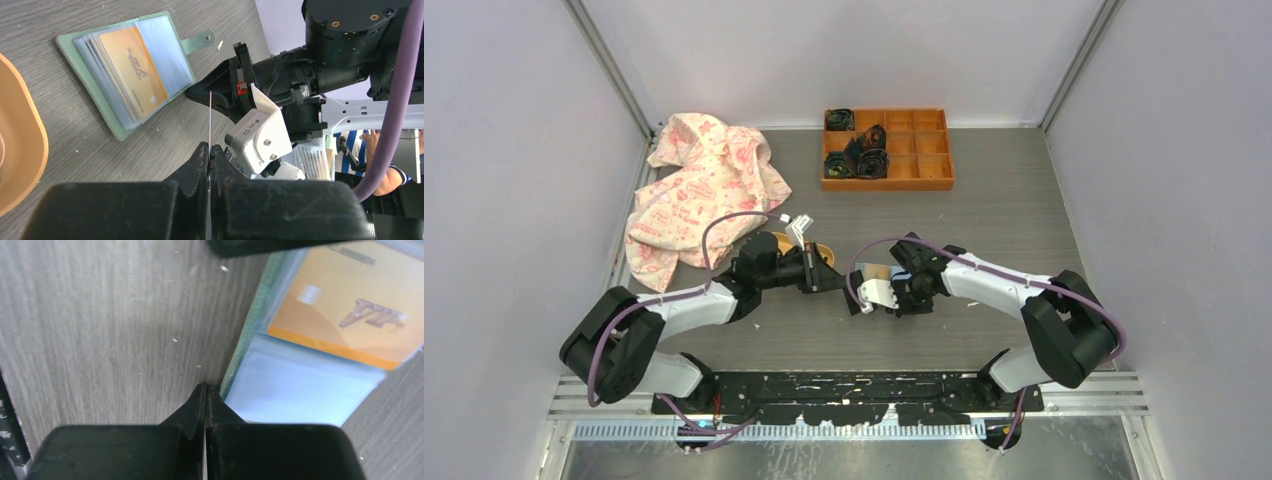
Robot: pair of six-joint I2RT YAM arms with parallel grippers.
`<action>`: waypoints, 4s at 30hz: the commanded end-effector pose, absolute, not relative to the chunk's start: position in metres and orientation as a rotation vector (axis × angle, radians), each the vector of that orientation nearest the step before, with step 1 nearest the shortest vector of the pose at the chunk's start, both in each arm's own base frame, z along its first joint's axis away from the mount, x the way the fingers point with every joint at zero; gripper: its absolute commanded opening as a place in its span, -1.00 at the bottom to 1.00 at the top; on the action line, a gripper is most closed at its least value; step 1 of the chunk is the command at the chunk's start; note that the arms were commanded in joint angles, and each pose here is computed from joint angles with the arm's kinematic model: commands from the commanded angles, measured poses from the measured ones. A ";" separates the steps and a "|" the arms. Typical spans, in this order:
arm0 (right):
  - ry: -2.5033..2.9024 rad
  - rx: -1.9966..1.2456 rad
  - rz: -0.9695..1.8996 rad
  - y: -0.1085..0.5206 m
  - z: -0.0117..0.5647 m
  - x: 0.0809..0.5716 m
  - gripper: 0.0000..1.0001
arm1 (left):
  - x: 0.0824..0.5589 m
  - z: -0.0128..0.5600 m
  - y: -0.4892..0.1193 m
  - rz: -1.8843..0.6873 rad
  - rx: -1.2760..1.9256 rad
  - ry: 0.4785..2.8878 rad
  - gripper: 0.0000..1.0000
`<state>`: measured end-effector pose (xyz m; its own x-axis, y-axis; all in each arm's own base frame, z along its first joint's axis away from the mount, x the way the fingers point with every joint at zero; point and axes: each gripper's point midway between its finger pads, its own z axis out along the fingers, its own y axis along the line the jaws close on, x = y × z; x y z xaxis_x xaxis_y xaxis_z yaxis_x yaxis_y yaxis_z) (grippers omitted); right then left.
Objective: Put the credit cards into the card holder
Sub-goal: Insert the credit card into the card holder.
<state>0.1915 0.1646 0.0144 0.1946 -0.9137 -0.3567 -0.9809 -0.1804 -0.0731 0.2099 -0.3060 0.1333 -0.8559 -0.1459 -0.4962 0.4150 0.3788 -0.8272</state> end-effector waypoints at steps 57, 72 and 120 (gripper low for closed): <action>2.488 -1.348 0.427 0.140 0.029 0.264 -0.87 | 0.289 0.073 -0.369 -1.180 -0.004 2.374 -1.00; 2.495 -1.351 0.425 0.140 0.029 0.263 -0.87 | 0.287 0.065 -0.386 -1.204 0.009 2.417 -1.00; 2.482 -1.354 0.437 0.142 0.034 0.263 -0.87 | 0.289 0.051 -0.391 -1.147 0.013 2.474 -1.00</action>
